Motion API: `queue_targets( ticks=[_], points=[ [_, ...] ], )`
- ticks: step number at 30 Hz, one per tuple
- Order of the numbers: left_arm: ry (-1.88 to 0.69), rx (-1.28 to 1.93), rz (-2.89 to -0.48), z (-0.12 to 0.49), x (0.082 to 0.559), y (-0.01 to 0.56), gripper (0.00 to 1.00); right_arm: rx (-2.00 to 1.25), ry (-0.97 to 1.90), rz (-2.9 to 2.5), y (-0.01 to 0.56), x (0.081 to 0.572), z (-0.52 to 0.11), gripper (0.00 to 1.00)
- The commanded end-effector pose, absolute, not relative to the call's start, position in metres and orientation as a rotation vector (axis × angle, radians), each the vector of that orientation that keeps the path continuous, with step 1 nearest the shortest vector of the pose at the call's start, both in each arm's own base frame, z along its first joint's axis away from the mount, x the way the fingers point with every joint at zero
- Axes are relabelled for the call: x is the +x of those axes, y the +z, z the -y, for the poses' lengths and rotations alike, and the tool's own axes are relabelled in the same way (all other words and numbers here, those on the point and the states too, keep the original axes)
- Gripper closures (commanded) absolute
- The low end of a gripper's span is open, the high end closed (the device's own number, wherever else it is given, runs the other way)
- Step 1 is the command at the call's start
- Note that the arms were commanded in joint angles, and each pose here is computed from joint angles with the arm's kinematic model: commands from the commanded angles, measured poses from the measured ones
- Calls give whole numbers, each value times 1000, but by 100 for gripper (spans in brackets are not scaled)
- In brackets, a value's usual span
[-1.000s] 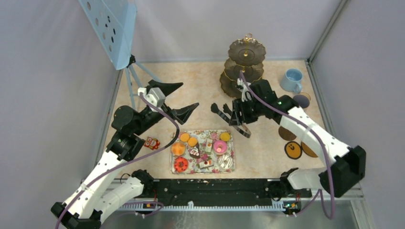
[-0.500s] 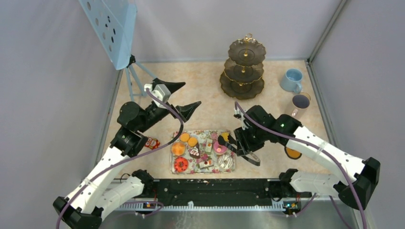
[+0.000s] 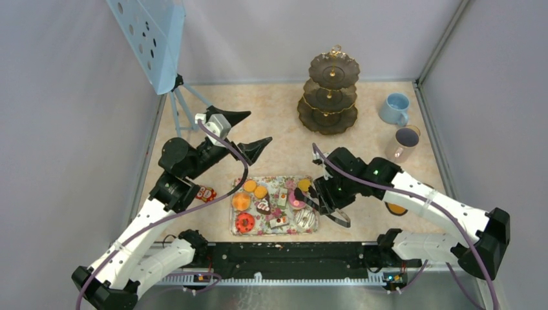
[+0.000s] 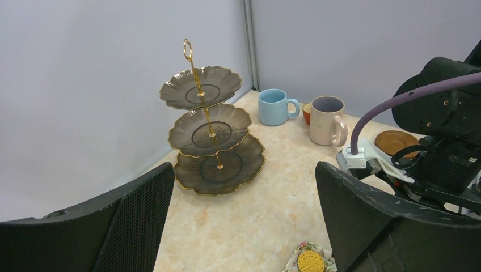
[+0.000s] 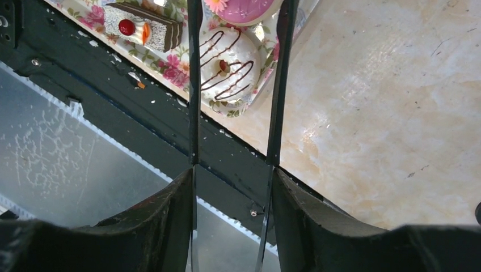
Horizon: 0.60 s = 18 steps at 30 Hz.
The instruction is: Serve the afternoon tea
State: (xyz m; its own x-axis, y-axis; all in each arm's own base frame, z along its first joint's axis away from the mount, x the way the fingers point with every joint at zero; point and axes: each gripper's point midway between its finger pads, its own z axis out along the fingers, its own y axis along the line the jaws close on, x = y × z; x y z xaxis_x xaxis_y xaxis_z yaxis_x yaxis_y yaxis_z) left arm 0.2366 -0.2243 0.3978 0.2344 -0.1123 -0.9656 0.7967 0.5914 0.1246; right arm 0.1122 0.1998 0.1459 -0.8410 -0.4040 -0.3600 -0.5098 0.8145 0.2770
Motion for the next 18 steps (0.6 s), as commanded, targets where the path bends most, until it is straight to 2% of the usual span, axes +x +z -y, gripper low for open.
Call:
queue_targets(
  ticks=[1,18],
  points=[
    [-691,703,-1130,222,233,411,1,-716,544,-2686,146,116,-212,52],
    [-691,711,-1129,223,233,410,1,-867,449,-2684,135,112,-225,50]
  ],
)
